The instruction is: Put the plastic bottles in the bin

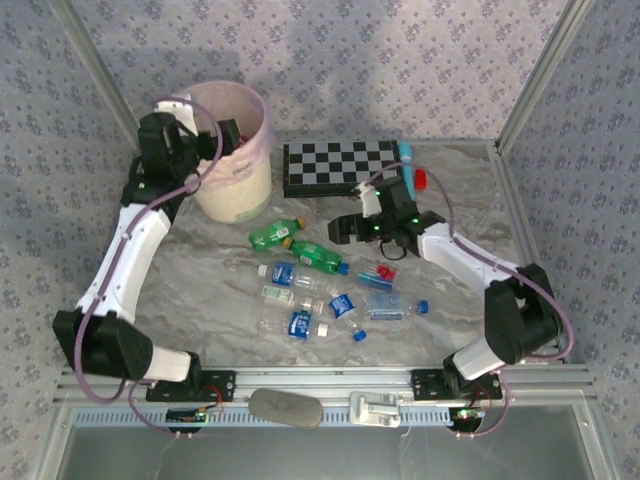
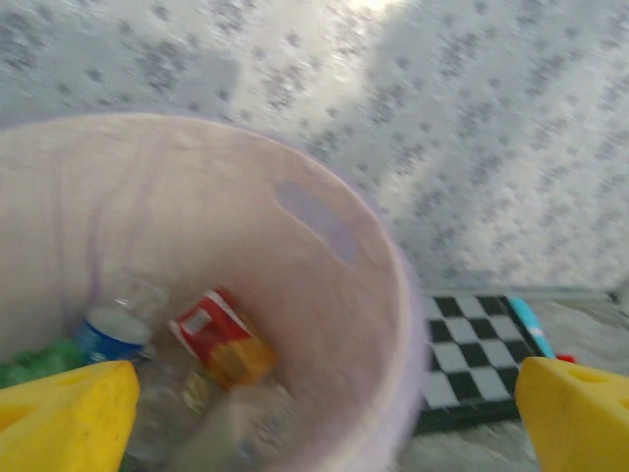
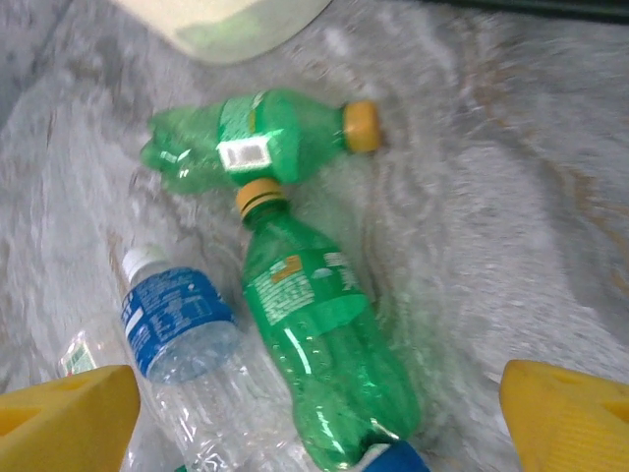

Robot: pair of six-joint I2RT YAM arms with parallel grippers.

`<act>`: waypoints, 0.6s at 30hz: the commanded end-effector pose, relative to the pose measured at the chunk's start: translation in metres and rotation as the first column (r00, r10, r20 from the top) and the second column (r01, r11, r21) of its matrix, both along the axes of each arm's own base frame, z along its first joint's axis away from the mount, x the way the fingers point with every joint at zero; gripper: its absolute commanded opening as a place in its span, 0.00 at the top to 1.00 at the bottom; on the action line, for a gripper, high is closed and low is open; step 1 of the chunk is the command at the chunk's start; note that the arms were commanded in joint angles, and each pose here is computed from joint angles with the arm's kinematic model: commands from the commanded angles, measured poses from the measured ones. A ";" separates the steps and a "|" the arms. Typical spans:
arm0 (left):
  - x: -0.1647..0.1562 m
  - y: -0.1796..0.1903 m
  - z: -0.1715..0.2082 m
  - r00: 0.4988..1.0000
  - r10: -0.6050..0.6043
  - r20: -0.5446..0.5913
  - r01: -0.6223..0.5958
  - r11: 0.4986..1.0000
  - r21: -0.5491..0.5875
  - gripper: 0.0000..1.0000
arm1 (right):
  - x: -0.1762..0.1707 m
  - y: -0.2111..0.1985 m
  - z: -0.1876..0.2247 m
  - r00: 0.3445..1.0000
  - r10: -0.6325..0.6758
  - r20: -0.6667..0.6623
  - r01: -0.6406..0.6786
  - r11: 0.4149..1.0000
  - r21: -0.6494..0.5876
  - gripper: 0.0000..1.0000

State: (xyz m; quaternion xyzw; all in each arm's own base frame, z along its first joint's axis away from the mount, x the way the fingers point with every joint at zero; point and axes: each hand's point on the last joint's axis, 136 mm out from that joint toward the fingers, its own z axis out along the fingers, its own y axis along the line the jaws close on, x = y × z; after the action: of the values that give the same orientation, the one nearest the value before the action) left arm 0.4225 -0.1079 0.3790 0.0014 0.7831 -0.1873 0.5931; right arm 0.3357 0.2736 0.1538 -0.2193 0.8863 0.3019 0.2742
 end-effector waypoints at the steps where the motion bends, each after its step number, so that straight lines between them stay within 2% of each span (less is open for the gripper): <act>1: -0.024 -0.027 -0.017 0.995 -0.092 -0.044 0.089 0.994 -0.060 0.00 | -0.021 0.013 -0.018 0.984 0.172 -0.039 -0.175 0.981 -0.089 0.07; 5: -0.045 -0.039 -0.046 0.983 -0.136 -0.120 0.118 0.983 -0.144 0.00 | -0.026 0.028 -0.028 0.962 0.266 -0.062 -0.272 0.950 -0.151 0.14; 9: -0.058 -0.047 -0.071 0.970 -0.177 -0.169 0.144 0.971 -0.192 0.00 | -0.029 0.031 -0.048 0.952 0.294 -0.083 -0.305 0.926 -0.222 0.15; 18: -0.050 -0.049 -0.095 0.966 -0.160 -0.205 0.111 0.966 -0.233 0.00 | -0.024 0.031 -0.077 0.954 0.282 -0.100 -0.299 0.871 -0.390 0.14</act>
State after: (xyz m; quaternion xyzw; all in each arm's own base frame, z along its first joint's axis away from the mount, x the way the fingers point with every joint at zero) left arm 0.3687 -0.1503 0.2710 -0.0278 0.8347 -0.2870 0.4692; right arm 0.3078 0.3085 0.0814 -0.3789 0.8891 0.1996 0.1618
